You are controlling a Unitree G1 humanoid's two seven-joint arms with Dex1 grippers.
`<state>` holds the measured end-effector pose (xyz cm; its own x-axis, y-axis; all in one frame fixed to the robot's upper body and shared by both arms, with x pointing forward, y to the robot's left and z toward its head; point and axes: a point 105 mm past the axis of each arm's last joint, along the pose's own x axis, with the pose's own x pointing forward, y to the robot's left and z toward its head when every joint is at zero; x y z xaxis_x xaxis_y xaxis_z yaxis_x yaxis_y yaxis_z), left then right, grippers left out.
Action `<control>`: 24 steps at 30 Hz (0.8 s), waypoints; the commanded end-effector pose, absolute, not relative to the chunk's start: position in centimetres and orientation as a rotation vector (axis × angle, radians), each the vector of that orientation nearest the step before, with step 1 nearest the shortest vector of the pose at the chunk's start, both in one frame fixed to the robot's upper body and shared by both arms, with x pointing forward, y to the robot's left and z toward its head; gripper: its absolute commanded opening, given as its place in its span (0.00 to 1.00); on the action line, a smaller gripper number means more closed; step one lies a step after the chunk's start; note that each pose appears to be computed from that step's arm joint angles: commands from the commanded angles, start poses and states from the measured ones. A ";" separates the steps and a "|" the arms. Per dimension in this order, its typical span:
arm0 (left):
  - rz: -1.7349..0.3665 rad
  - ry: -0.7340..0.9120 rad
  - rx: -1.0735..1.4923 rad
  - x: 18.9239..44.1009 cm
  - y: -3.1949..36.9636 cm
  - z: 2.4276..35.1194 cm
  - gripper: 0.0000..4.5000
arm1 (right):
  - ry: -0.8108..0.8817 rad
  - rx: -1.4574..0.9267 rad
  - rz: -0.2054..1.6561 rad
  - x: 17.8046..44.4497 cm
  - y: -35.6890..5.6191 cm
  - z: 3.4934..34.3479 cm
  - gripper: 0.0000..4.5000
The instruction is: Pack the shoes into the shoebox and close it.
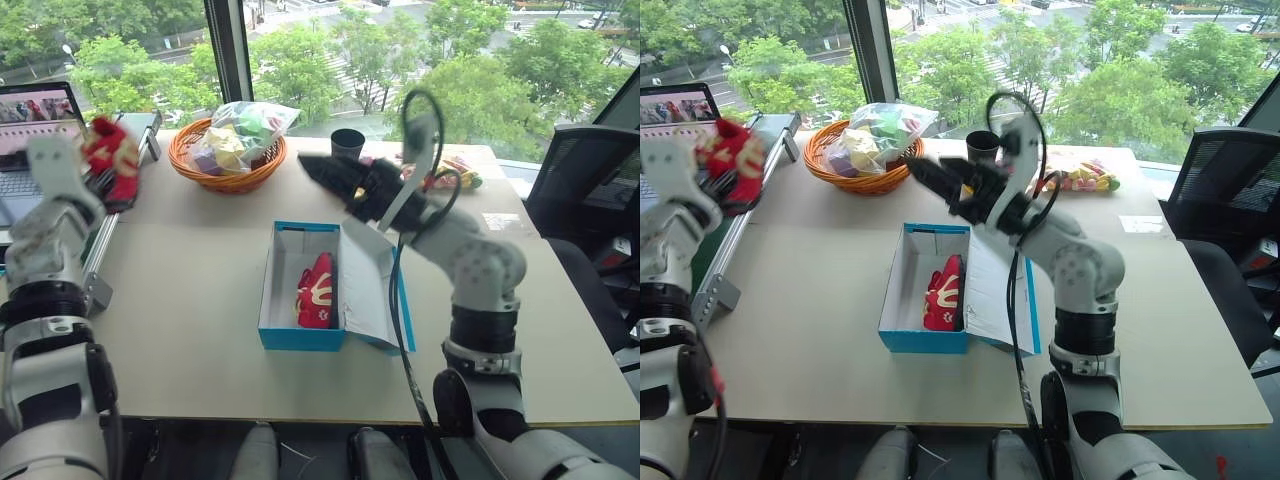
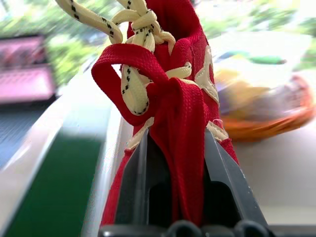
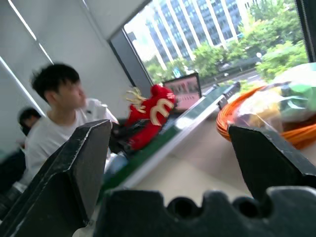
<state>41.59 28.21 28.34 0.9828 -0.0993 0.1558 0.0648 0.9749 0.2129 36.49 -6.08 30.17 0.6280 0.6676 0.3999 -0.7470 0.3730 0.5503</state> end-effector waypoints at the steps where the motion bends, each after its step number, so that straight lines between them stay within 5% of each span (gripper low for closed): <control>1: -0.178 -0.219 0.340 41.0 22.5 29.8 0.04 | -0.082 1.065 0.745 38.4 -9.6 30.6 1.00; 4: -0.321 -0.272 0.268 40.1 16.6 30.3 0.04 | -0.068 1.027 0.776 37.5 -9.2 31.1 1.00; 12: -0.579 -0.238 0.181 37.9 8.3 30.7 0.04 | -0.001 0.823 0.692 37.6 -9.1 28.4 1.00; 24: -0.673 -0.180 0.158 36.8 5.6 29.2 0.04 | -0.100 0.681 0.653 37.5 -10.9 30.1 1.00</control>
<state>37.74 6.48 28.08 0.7950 -0.6025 0.0710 0.5827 0.7909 0.1868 38.59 -11.18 27.01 0.8373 0.5149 0.1838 -0.5062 0.6029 0.6167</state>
